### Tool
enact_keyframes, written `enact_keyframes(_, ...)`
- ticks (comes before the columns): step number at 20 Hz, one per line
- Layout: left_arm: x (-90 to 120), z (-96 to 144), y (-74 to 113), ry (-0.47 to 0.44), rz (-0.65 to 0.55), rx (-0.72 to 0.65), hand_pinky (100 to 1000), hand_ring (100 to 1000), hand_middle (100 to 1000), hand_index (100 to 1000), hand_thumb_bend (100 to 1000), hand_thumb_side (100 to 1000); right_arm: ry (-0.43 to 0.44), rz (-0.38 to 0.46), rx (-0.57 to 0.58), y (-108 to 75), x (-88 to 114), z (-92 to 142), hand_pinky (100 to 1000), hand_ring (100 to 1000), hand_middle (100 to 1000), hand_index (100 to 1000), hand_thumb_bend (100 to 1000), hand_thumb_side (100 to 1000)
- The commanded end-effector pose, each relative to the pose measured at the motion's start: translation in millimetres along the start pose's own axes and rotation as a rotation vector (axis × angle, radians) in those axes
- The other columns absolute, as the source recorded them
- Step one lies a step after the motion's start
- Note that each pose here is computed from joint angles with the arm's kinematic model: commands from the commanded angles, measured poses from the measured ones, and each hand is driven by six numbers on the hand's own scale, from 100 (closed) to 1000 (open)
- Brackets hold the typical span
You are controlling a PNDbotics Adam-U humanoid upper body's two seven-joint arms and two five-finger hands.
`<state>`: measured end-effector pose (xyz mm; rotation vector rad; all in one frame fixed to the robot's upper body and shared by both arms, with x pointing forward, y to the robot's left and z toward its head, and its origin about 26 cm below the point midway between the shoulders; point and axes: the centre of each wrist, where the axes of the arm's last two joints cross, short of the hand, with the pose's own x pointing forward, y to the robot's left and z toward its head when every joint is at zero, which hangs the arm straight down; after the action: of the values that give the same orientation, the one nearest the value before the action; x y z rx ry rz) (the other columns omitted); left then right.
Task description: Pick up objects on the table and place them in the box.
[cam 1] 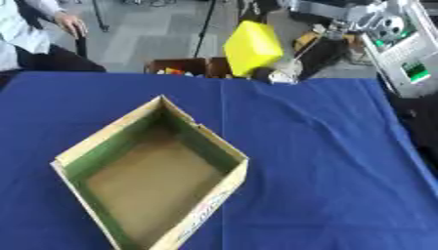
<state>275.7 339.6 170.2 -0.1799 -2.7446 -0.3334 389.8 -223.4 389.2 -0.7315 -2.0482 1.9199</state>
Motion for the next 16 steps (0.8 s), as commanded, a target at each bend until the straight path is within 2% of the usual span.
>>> enact_keyframes(1, 6, -9, 4.9, -0.019, -0.013, -0.028, 712, 686, 846, 946, 100, 980, -0.073, 0.017, -0.009, -11.5, 14, -15, 736, 627, 206, 325, 192, 260)
enact_keyframes(6, 6, -10, 4.5, -0.017, -0.006, -0.030, 712, 685, 847, 946, 100, 981, -0.140, -0.005, 0.025, -3.4, 25, -38, 743, 628, 204, 324, 194, 253)
enact_keyframes(16, 4, -11, 2.4, -0.017, 0.004, -0.031, 712, 684, 848, 946, 100, 981, -0.121, -0.056, 0.145, 36.4, 18, -64, 761, 633, 202, 322, 206, 219)
